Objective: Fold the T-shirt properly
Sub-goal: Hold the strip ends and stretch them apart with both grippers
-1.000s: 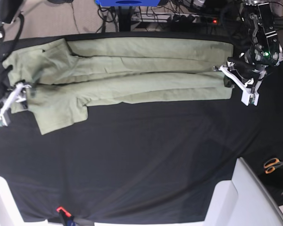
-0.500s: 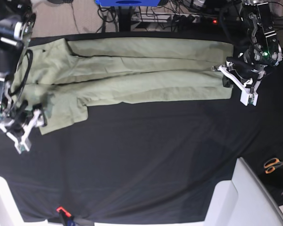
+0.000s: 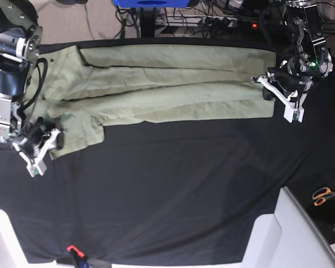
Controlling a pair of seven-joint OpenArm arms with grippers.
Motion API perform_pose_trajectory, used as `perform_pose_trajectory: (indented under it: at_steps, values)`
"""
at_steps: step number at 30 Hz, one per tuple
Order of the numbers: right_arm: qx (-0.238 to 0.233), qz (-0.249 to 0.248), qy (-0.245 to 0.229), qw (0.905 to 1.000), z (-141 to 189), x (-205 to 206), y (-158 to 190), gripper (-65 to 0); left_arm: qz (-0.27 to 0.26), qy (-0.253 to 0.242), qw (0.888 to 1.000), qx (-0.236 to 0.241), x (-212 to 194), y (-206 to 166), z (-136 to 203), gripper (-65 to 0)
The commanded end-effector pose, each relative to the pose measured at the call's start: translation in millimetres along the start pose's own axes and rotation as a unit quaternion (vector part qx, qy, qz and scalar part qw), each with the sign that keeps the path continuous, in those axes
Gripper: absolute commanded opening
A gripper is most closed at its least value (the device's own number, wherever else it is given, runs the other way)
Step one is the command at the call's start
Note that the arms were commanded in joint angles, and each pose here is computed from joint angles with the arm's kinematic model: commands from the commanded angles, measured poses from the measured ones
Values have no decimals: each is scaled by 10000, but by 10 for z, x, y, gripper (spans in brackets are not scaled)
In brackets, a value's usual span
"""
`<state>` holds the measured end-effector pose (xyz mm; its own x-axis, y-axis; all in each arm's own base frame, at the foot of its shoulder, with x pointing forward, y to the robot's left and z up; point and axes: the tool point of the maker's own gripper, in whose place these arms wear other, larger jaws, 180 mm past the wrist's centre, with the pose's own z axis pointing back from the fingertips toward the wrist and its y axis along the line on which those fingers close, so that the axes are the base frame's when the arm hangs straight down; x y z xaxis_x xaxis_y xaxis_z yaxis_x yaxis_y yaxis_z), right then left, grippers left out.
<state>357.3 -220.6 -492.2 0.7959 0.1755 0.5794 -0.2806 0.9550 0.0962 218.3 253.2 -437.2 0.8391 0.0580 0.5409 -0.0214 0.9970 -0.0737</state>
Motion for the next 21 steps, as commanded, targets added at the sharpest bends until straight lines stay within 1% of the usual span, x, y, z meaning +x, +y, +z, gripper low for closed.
perform_pose_trajectory:
  at_steps: [1, 2, 3, 4, 6, 7, 10, 13, 17, 21]
  values:
    - [-49, 57, -149, 9999, 46, 153, -79, -624, -31, -211, 9998, 53, 134, 50, 48, -650]
    - [-61, 70, -174, 9998, 53, 176, -85, -650, -31, -251, 9997, 46, 169, 46, 48, -650]
    - [-71, 81, -191, 9998, 58, 191, -90, -645, -30, -299, 9995, 32, 216, 37, 40, -650]
    - [-109, 119, -257, 9995, 80, 256, -115, -624, -30, -311, 9995, 40, 237, 42, 30, -650]
    - [-184, 210, -404, 9988, 126, 381, -144, -650, -28, -350, 9994, 37, 277, 41, 25, -650]
    - [-228, 260, -479, 9983, 155, 443, -162, -650, -34, -378, 9993, 43, 298, 39, 32, -650]
    - [-344, 378, -593, 9969, 228, 576, -223, -648, -41, -568, 9984, 35, 497, 31, 20, -650]
    - [-435, 447, -522, 9967, 278, 697, -279, -648, -40, -760, 9971, 27, 695, 22, 18, -650]
    - [-555, 581, -702, 9943, 368, 913, -322, -648, -58, -1047, 9945, 5, 980, -1, 33, -650]
    - [-483, 1019, -713, 9911, 343, 1106, -188, -648, -59, -1177, 9930, -5, 1179, -13, 48, -650]
